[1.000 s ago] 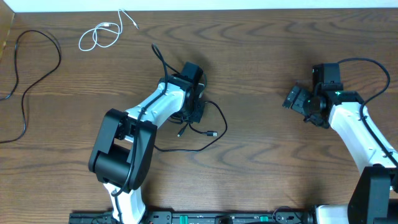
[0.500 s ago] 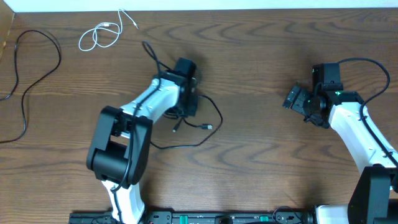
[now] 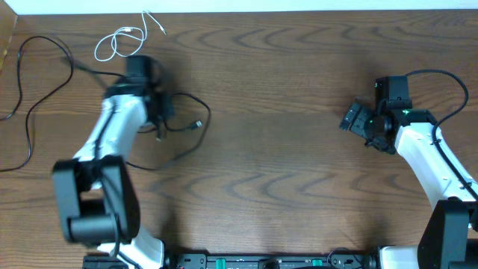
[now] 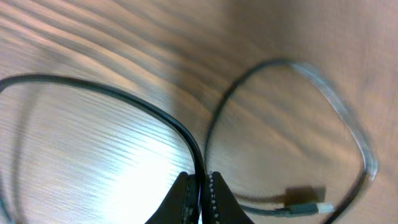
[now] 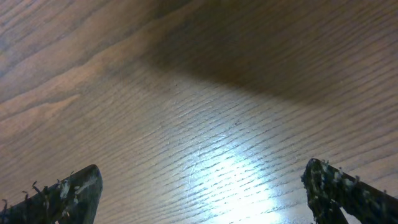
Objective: Untangle cables
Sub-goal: 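Carry the black cable left with the left gripper and lay it down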
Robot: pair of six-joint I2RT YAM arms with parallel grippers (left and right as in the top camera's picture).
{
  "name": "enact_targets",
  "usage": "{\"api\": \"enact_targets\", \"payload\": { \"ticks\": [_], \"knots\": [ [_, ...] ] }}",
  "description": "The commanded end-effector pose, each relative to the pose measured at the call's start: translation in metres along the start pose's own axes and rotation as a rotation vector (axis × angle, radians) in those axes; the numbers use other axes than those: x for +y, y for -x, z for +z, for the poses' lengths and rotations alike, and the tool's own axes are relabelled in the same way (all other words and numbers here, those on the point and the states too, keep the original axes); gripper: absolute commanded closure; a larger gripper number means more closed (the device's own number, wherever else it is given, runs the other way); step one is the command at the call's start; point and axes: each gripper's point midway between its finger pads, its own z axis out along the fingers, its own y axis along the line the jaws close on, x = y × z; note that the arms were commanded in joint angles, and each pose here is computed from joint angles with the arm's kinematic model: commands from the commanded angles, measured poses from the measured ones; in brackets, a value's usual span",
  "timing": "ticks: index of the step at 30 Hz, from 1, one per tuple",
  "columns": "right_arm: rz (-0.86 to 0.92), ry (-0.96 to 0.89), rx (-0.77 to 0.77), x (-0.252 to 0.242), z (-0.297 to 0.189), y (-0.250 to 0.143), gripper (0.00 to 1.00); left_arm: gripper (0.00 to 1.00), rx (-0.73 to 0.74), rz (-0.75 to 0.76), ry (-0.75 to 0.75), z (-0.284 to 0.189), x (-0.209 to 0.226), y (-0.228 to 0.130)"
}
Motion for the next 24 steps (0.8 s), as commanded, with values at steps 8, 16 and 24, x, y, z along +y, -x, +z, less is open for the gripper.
{"api": "enact_targets", "payload": {
  "ticks": [8, 16, 24],
  "knots": [
    [-0.004, -0.015, 0.0, -0.003, 0.002, 0.0, 0.01, 0.93, -0.143, -0.455, 0.111, -0.019, 0.134, 0.04],
    [-0.004, -0.015, 0.0, -0.003, 0.002, 0.0, 0.01, 0.93, -0.209, -0.562, 0.183, -0.027, 0.189, 0.047],
    [-0.004, -0.015, 0.0, -0.003, 0.002, 0.0, 0.01, 0.92, -0.309, -0.598, 0.564, -0.057, 0.269, 0.042]
  ]
}}
